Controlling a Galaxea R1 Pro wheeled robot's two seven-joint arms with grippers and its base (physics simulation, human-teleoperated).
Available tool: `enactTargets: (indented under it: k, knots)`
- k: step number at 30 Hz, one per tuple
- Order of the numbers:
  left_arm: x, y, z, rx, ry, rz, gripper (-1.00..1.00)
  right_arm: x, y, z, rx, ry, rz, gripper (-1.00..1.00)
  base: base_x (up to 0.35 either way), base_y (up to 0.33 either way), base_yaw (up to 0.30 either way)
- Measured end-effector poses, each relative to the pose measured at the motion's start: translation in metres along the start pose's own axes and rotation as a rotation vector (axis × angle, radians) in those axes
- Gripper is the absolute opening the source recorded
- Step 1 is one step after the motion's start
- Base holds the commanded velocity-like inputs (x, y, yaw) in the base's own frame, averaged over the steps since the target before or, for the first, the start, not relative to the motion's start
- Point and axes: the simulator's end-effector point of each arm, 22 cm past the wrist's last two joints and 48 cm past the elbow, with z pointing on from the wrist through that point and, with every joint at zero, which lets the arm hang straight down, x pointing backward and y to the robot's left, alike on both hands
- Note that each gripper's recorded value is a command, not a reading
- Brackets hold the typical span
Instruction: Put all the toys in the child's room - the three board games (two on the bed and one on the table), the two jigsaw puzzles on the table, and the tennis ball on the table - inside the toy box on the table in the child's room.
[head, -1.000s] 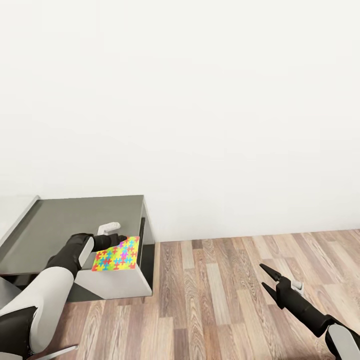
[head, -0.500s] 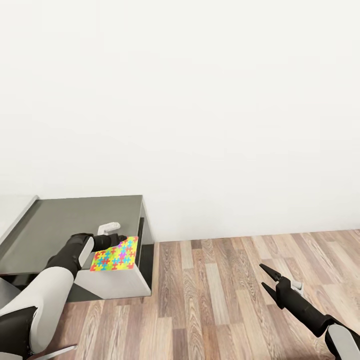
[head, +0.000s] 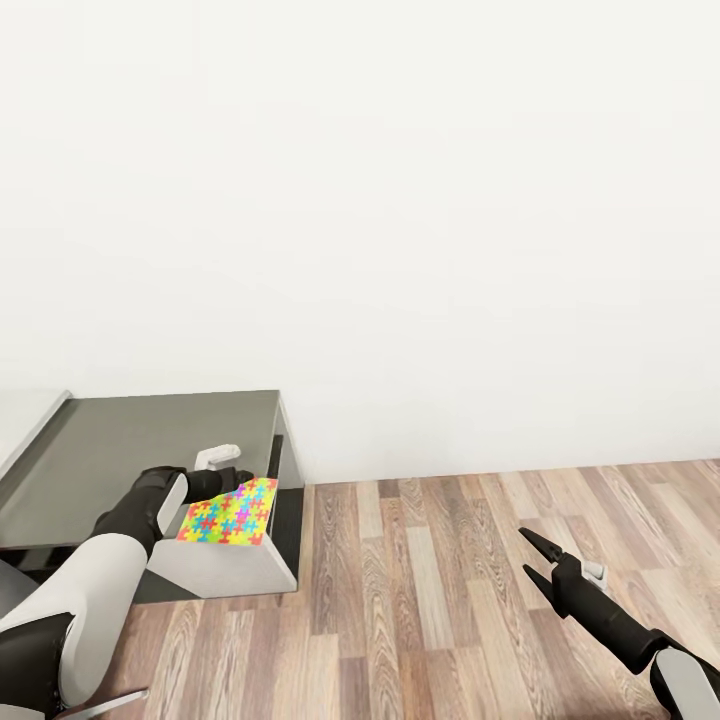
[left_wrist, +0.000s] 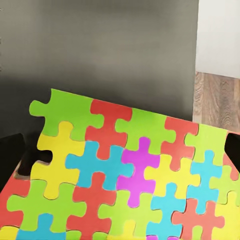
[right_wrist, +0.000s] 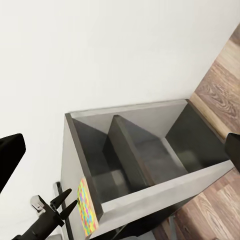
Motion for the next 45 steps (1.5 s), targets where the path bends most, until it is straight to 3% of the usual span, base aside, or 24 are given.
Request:
enactTargets:
  k: [13,32,36,41,45]
  knots:
    - [0.0,-0.001,0.0,0.001,0.0,0.0,1.0,0.0,0.0,0.0,-0.001,0.0,0.0,1.0,0.143,0.076,0.0]
    - [-0.001,-0.001,-0.001,0.005,-0.003,-0.003,1.0,0.0,0.0,0.0,0.001,0.0,0.0,1.0,0.008,0.004,0.0]
    - [-0.006,-0.009,-0.004,0.061,-0.013,-0.008,1.0,0.0,0.0,0.0,0.001,0.0,0.0,1.0,0.0,0.0,0.0]
    - [-0.028,-0.018,-0.026,0.201,-0.033,0.001,1.0,0.0,0.0,0.0,0.002,0.0,0.0,1.0,0.0,0.0,0.0]
    - [-0.044,-0.015,-0.044,0.242,-0.038,-0.004,1.0,0.001,-0.001,0.0,0.003,0.001,0.001,1.0,0.0,0.0,0.0]
